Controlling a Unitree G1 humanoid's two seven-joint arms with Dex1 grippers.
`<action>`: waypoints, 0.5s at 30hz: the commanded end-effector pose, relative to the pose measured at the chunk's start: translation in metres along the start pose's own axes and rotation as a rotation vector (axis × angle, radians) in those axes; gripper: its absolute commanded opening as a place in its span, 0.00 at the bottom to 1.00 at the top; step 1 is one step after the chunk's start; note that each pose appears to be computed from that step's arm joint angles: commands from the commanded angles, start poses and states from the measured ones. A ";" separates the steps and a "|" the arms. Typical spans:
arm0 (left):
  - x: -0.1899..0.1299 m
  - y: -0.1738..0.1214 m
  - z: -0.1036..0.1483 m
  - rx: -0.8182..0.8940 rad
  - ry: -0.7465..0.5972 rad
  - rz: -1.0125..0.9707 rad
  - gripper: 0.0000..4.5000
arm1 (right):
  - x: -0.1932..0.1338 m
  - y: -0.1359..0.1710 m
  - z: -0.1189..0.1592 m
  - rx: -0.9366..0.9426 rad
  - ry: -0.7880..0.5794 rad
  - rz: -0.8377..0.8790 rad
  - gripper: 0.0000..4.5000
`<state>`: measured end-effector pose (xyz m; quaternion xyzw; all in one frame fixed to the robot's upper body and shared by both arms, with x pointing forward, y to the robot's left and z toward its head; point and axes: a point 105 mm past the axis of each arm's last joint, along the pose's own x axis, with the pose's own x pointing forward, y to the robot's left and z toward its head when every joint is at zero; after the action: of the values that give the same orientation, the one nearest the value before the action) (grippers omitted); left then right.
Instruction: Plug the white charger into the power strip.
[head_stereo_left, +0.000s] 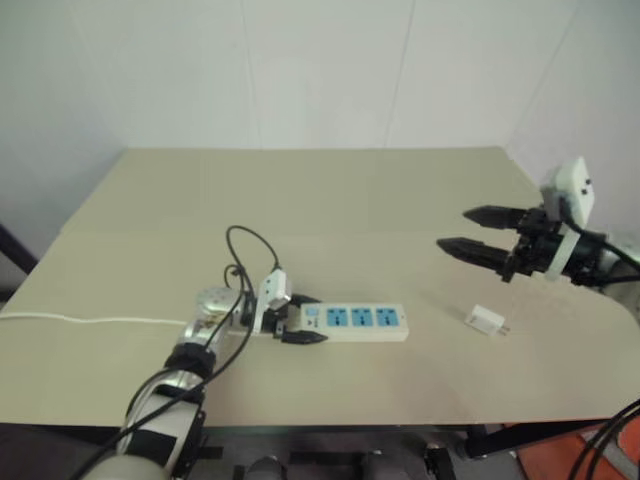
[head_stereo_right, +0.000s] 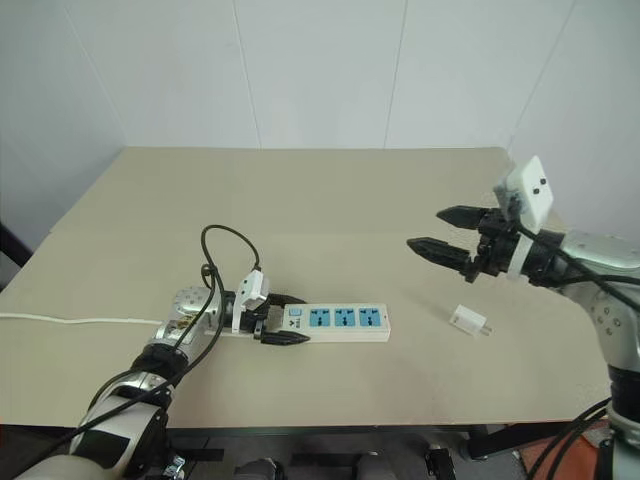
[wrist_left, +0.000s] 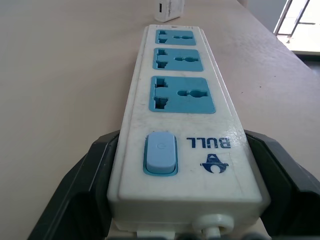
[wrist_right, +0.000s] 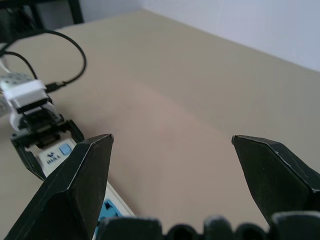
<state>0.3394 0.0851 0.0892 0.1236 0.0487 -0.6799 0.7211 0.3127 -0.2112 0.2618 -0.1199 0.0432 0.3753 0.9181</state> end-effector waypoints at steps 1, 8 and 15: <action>0.003 -0.007 -0.002 -0.019 0.005 -0.030 0.73 | -0.008 -0.020 0.005 0.023 0.111 -0.099 1.00; 0.008 -0.008 -0.005 -0.023 0.019 -0.017 0.73 | -0.011 -0.043 -0.040 0.111 0.566 -0.120 1.00; 0.015 -0.009 -0.008 -0.034 0.012 0.003 0.73 | -0.001 -0.032 -0.064 0.072 0.817 0.042 1.00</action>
<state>0.3365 0.0777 0.0868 0.1189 0.0490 -0.6753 0.7262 0.3353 -0.2489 0.2037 -0.2065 0.4141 0.3086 0.8310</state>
